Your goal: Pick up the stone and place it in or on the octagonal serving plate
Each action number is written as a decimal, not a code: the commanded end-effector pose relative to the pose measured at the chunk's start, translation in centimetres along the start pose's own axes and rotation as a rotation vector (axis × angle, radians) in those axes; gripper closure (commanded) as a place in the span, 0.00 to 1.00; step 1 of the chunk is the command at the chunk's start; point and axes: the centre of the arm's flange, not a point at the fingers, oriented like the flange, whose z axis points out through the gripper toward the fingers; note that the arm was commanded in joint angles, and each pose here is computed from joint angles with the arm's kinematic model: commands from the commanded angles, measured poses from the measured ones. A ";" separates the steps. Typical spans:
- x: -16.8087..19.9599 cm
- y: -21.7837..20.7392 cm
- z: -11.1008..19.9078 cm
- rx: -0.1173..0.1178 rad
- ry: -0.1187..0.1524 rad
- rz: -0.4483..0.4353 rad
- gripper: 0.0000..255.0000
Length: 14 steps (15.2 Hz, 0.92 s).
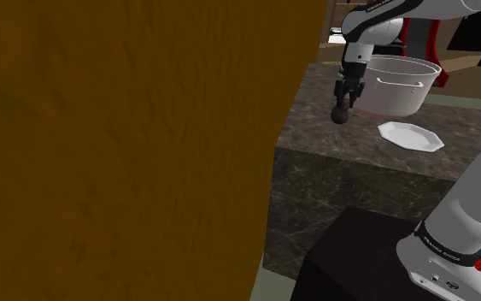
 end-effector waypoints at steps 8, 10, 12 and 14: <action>0.0 0.2 0.1 0.000 -0.003 0.005 1.00; -0.2 0.2 -0.3 0.000 -0.003 0.005 1.00; -0.4 0.0 -1.4 0.000 -0.003 0.005 1.00; -0.6 -0.2 -2.4 0.000 -0.003 0.005 1.00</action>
